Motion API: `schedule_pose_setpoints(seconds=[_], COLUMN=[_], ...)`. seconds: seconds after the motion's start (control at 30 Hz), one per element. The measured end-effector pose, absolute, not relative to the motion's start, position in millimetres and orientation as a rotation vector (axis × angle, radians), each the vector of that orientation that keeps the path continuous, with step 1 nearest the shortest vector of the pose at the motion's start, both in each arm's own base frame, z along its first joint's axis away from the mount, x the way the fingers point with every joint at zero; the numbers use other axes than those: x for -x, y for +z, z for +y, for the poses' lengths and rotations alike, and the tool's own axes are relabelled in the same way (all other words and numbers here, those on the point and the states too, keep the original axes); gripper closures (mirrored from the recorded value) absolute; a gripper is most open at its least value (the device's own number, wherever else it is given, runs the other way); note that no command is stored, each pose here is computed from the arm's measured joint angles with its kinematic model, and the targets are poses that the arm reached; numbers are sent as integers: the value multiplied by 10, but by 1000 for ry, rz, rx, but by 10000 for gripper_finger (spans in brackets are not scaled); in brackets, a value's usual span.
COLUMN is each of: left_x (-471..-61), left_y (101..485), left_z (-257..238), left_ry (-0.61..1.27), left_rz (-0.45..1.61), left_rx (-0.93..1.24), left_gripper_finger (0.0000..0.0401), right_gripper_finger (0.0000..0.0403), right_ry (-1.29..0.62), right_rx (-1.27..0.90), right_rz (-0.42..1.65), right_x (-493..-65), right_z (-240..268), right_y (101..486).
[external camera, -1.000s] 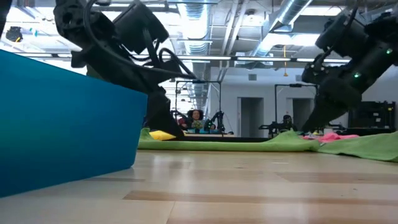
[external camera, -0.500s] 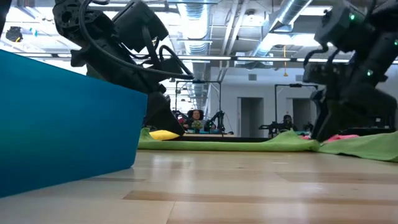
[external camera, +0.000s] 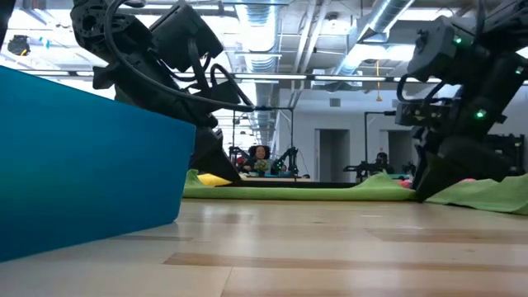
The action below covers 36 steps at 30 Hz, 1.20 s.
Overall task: Fold microfiber towels
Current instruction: Fold the top green microfiber
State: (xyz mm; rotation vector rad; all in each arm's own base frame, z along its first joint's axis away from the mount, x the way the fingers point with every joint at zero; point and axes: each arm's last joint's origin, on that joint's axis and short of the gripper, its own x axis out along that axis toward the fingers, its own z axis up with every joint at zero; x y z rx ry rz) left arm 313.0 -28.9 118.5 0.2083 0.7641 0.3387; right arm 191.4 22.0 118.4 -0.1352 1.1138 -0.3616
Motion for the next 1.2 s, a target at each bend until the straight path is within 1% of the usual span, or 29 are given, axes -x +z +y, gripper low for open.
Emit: schedule_pose_setpoints(seconds=[0.17, 0.23, 0.4, 0.53, 0.6, 0.7, 0.87, 1.0, 1.07, 1.2], left_x=[-3117, -3106, -3099, -3088, -3071, -3030, -2900, -2747, -2679, -2547], left_y=[1172, 1162, 1156, 1180, 1225, 1351, 1633, 1857, 1956, 2094], left_z=[-287, -286, -286, -289, -287, -283, -282, -299, -307, -315], left_ry=[338, 339, 340, 345, 347, 352, 380, 423, 437, 460], left_rz=[783, 797, 805, 805, 803, 789, 760, 737, 717, 702], left_rx=[-214, -215, -214, -203, -195, -186, -170, -165, -149, -123], left_gripper_finger=[401, 401, 401, 401, 401, 401, 401, 401, 401, 401], right_gripper_finger=[374, 392, 381, 395, 396, 389, 389, 394, 393, 388], right_ry=[-388, -382, -394, -361, -348, -330, -252, -234, -228, -226], right_rx=[159, 177, 296, 369, 392, 415, 413, 465, 482, 532], right_rz=[1137, 1140, 1076, 1001, 938, 841, 725, 660, 623, 634], right_x=[-1977, -2013, -2183, -2351, -2448, -2569, -2815, -3011, -3157, -3421], right_z=[214, 213, 222, 212, 199, 171, 139, 125, 120, 95], right_y=[1307, 1361, 1591, 1801, 1876, 1938, 1856, 1716, 1706, 1697])
